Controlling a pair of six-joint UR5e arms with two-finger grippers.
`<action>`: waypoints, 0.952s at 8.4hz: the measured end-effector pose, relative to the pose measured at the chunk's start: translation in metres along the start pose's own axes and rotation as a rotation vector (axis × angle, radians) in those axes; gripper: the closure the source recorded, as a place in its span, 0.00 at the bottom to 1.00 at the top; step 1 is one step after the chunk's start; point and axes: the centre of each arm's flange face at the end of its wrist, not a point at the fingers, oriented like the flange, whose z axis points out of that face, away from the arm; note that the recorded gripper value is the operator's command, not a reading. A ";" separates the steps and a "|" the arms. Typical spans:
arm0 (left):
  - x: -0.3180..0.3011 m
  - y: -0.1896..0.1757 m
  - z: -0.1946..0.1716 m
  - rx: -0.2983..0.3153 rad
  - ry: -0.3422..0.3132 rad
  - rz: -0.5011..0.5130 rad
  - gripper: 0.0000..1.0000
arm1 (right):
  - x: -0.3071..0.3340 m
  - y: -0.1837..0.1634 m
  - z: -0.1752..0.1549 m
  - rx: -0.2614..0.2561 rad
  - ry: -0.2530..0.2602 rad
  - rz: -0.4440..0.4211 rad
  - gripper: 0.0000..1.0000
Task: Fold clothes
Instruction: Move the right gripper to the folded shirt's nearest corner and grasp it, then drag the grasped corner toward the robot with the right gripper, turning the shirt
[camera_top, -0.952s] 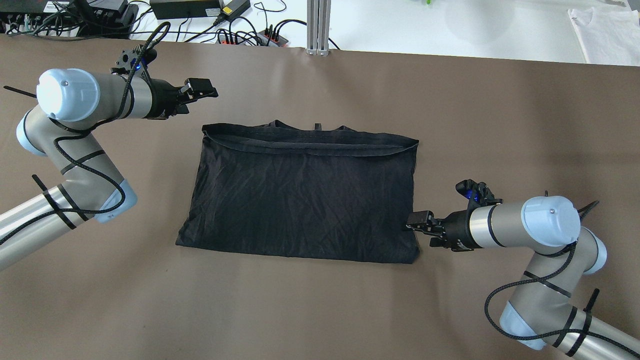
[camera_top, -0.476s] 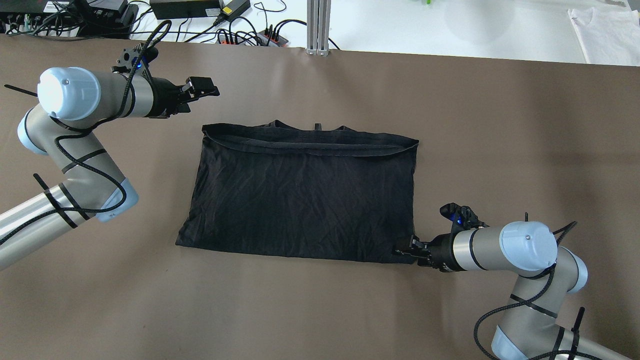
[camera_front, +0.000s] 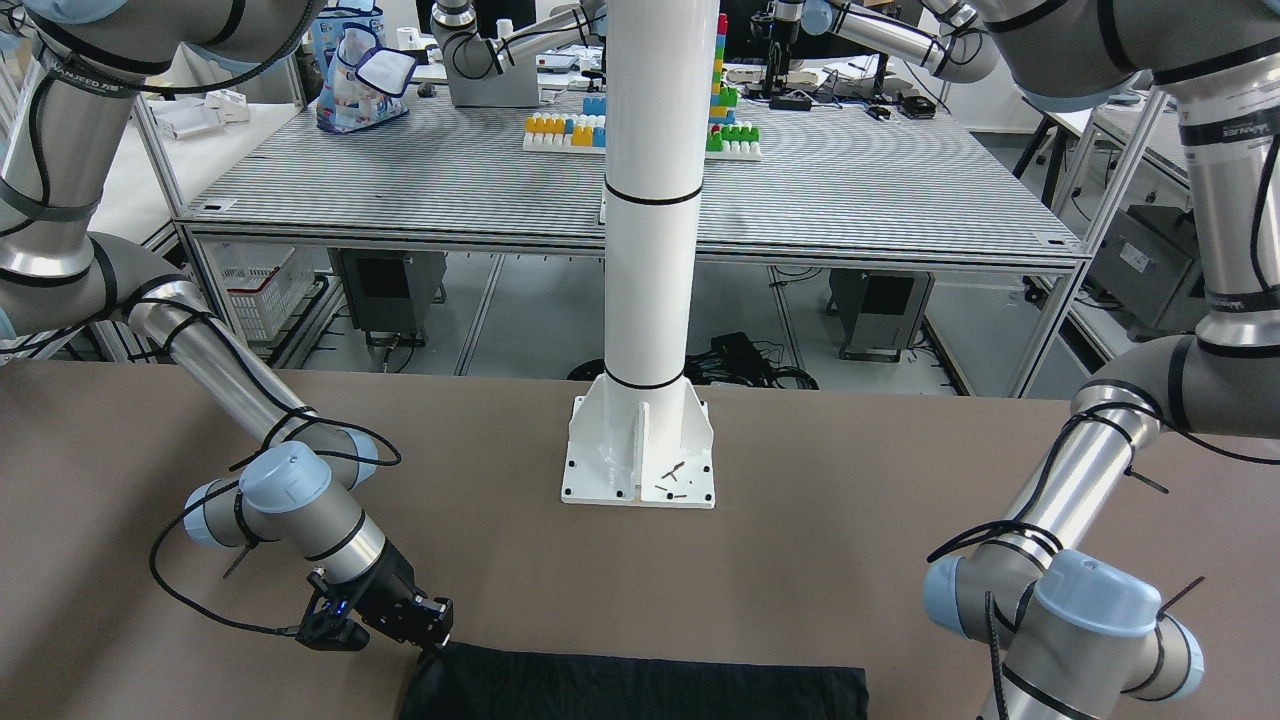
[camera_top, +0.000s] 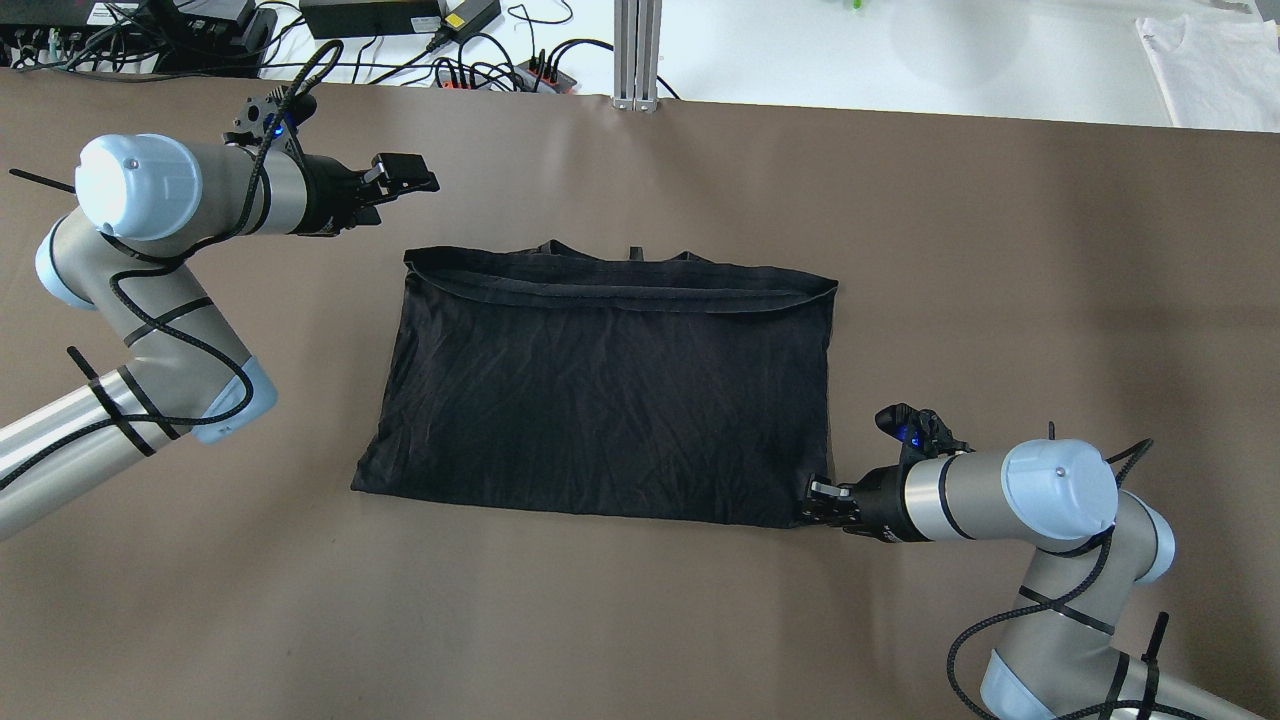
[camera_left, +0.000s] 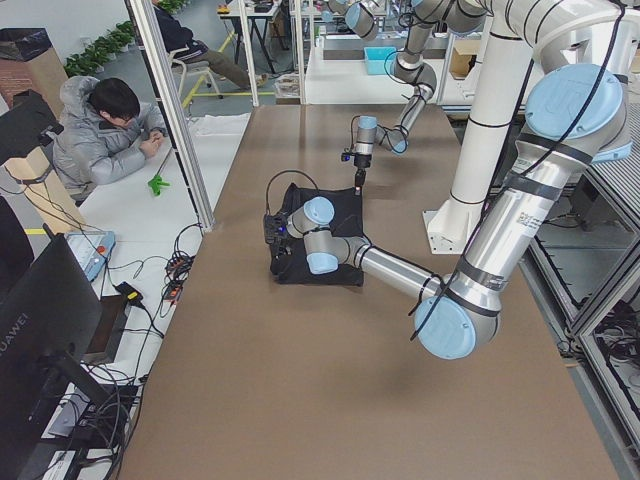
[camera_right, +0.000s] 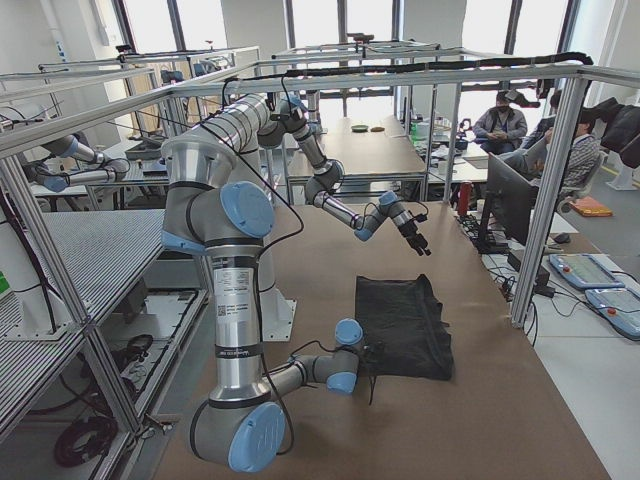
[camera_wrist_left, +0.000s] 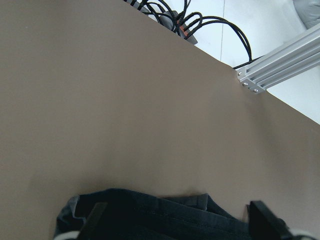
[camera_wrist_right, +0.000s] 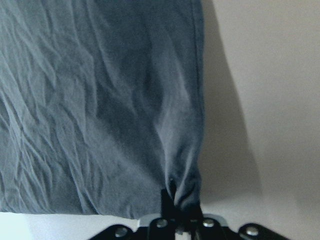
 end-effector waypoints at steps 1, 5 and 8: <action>0.000 0.000 0.000 0.000 0.000 0.000 0.00 | -0.006 0.002 -0.004 -0.004 -0.011 0.005 1.00; 0.000 -0.001 0.000 0.003 0.000 0.000 0.00 | -0.013 0.017 -0.017 -0.093 -0.032 0.008 1.00; 0.000 -0.001 0.000 0.003 0.000 0.003 0.00 | -0.025 0.078 -0.043 -0.251 -0.071 -0.038 1.00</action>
